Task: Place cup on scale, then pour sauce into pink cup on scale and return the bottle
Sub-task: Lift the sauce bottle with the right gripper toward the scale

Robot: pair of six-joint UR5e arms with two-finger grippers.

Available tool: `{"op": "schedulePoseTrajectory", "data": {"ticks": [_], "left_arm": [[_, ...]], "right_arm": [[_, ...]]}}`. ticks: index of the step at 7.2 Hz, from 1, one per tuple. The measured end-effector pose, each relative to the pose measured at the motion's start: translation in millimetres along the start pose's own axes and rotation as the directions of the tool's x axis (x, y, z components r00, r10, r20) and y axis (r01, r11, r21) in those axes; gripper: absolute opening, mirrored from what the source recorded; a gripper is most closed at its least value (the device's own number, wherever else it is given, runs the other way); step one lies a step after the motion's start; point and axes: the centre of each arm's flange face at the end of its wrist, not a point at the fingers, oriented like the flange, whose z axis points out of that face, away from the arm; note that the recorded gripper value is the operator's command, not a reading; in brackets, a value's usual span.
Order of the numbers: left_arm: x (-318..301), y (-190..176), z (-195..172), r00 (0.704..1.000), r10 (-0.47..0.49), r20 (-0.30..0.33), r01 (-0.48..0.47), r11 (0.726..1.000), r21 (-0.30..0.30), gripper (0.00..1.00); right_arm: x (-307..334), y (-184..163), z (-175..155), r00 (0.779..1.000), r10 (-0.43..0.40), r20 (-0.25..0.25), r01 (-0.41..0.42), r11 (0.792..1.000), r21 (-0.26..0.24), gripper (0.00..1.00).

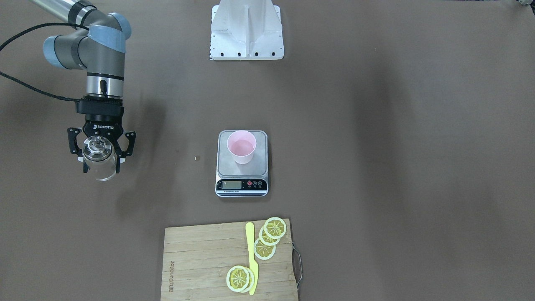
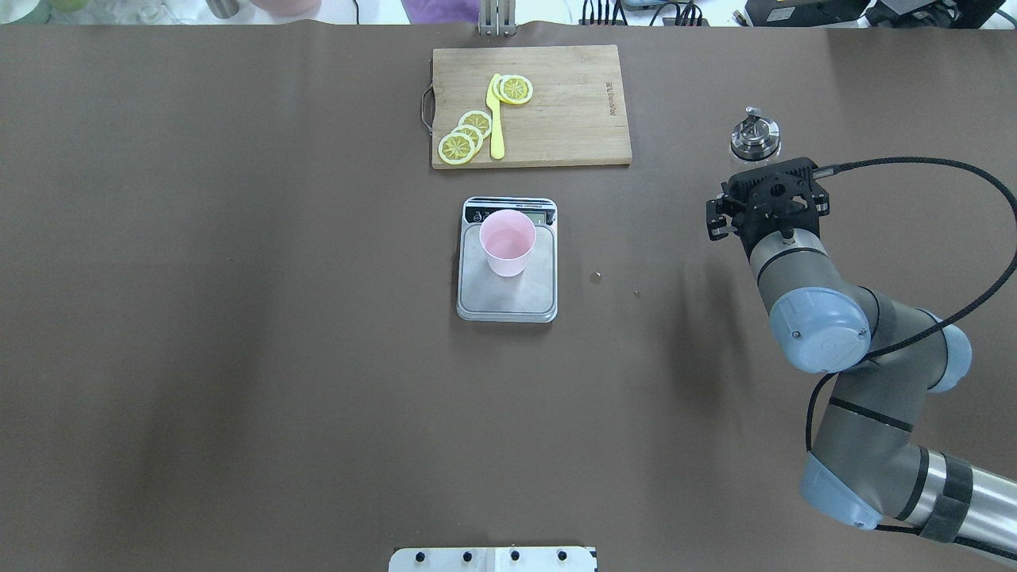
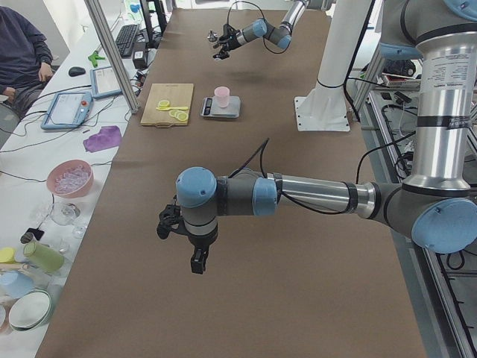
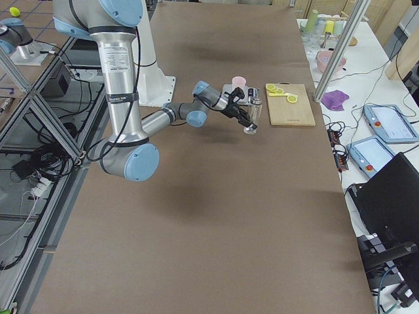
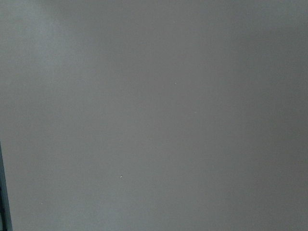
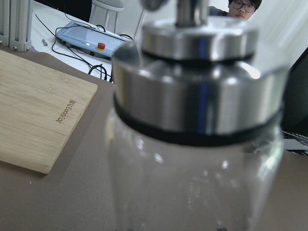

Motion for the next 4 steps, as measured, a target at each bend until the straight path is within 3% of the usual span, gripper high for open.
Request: {"op": "schedulePoseTrajectory", "data": {"ticks": [4], "left_arm": [[3.0,0.2,-0.6,0.999,-0.038,-0.012,0.038,0.999,0.003,0.98]], "right_arm": [[-33.9,-15.4,-25.4,0.990,-0.112,-0.082,0.110,0.994,-0.027,0.00]]}}
